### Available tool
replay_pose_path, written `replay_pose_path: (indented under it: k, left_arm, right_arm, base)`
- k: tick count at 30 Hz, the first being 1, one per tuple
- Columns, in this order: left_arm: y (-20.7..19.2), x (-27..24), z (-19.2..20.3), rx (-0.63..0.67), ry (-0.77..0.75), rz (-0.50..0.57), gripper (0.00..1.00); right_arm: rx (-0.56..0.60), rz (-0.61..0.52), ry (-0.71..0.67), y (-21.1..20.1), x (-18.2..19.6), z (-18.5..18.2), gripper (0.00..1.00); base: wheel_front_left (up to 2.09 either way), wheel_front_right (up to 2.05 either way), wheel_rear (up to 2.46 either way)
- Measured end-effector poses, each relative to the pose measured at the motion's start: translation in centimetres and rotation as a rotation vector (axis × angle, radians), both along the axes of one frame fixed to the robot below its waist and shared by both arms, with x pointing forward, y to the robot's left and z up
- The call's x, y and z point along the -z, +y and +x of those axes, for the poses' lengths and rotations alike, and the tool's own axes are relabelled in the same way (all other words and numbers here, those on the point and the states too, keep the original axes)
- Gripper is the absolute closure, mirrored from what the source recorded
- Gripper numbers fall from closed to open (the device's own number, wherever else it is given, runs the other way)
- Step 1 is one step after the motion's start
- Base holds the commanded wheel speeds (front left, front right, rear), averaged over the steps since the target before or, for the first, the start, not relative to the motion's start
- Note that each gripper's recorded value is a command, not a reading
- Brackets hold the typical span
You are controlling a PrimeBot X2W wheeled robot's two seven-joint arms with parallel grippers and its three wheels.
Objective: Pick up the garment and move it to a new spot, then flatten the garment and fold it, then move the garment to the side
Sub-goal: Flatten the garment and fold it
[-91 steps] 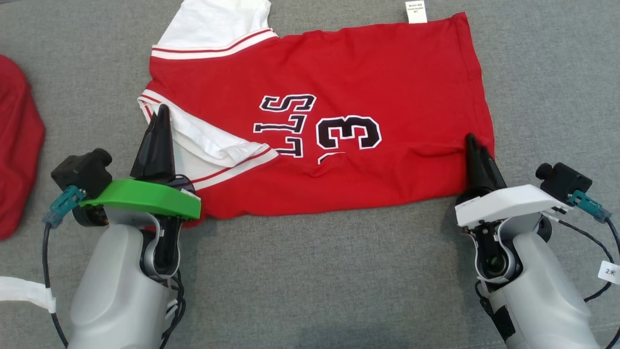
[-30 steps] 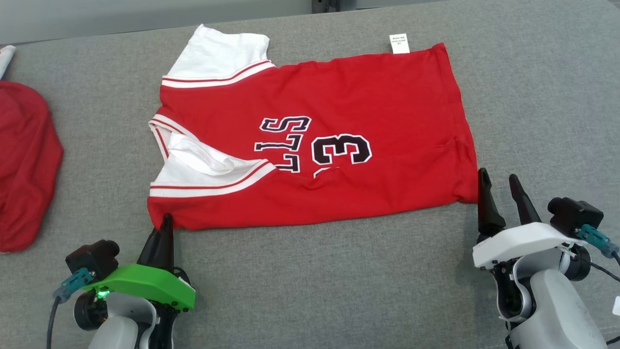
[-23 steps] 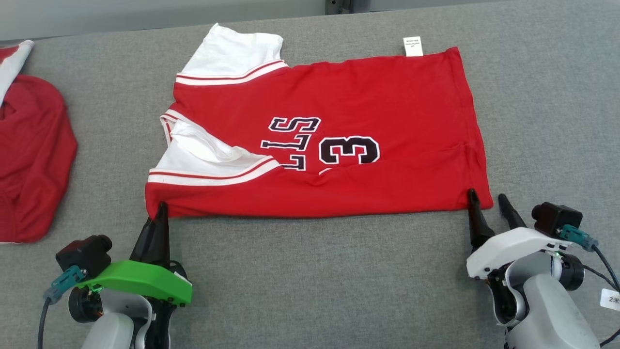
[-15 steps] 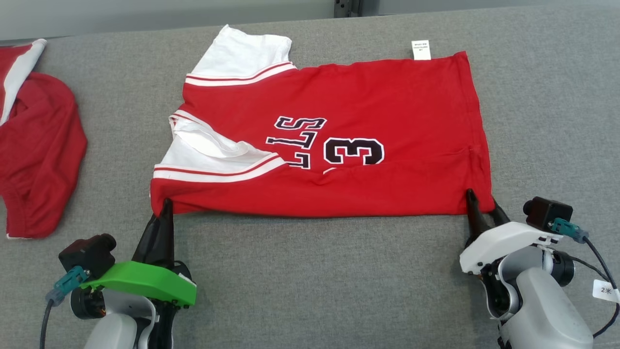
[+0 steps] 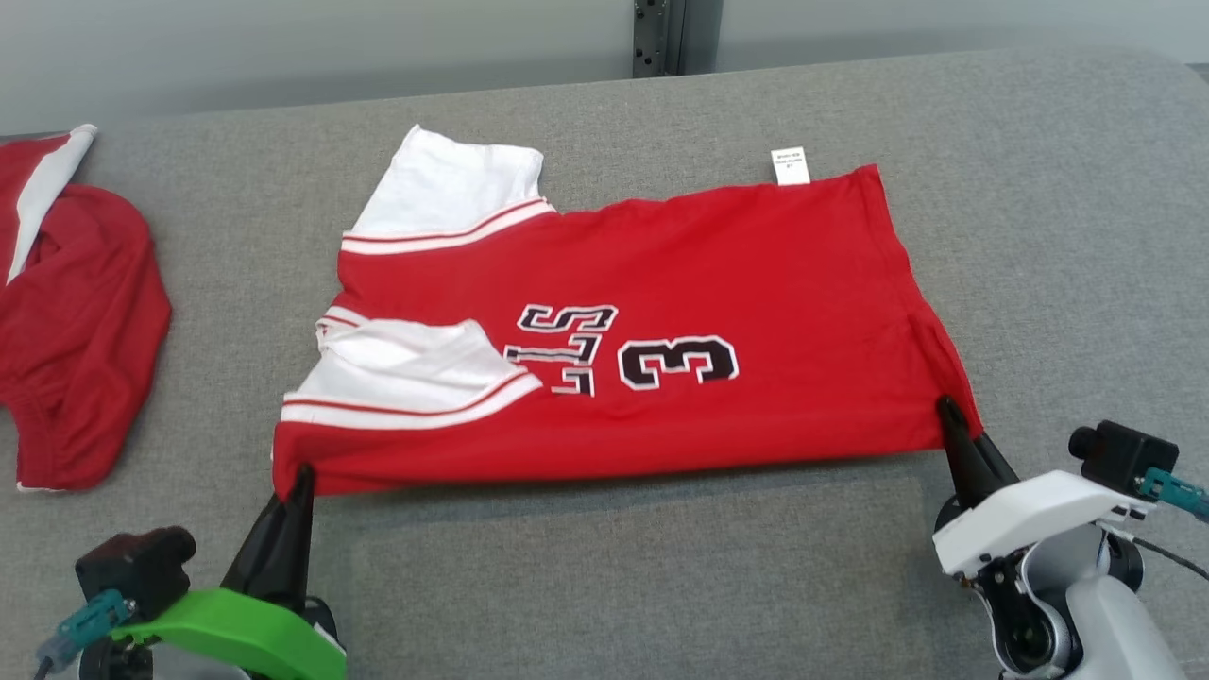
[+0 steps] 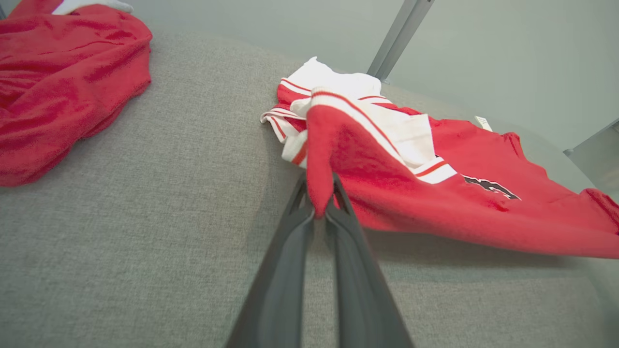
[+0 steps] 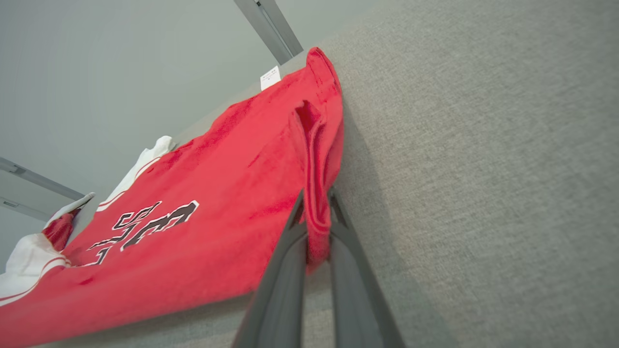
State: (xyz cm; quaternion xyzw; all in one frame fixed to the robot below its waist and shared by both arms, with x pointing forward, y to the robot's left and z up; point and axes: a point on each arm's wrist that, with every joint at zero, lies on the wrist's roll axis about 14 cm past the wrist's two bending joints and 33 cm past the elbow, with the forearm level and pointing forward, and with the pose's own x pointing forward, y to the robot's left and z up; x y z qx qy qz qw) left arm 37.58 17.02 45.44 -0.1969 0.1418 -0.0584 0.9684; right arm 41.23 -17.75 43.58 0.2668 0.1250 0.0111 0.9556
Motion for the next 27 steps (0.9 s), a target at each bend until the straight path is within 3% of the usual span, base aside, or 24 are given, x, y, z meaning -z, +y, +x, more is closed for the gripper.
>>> replay_pose_path:
  k: [9, 16, 17, 18, 19, 20, 27]
  left_arm:
    - [-0.5, 2.9, -4.9, 0.012, 0.179, -0.017, 1.00]
    - [-0.8, 5.7, -6.6, -0.011, 0.284, -0.059, 1.00]
    - [-0.7, 6.0, -6.7, -0.018, 0.296, -0.061, 1.00]
    - [-0.5, 6.4, -6.9, -0.026, 0.308, -0.059, 0.78]
    - [-0.4, 6.7, -7.0, -0.028, 0.318, -0.055, 0.58]
    - [-0.3, 6.9, -7.0, -0.032, 0.320, -0.052, 0.00]
    - [0.8, 6.4, -5.8, -0.050, 0.270, -0.016, 0.00]
  right_arm:
    - [0.010, 0.005, 0.114, -0.8, 1.8, -5.6, 1.00]
    - [0.042, 0.013, 0.138, -1.5, 2.1, -7.1, 1.00]
    - [0.043, 0.009, 0.141, -1.6, 2.2, -7.2, 0.84]
    - [0.046, 0.005, 0.144, -1.7, 2.3, -7.2, 0.52]
    - [0.051, 0.004, 0.144, -1.8, 2.3, -7.3, 0.00]
    - [0.055, -0.001, 0.146, -1.9, 2.4, -7.4, 0.00]
    - [0.098, -0.031, 0.136, -3.4, 2.3, -7.6, 0.00]
  base:
    - [0.00, 0.00, 0.00]
    - [0.00, 0.00, 0.00]
    - [0.00, 0.00, 0.00]
    - [0.00, 0.00, 0.00]
    - [0.00, 0.00, 0.00]
    - [0.00, 0.00, 0.00]
    - [0.00, 0.00, 0.00]
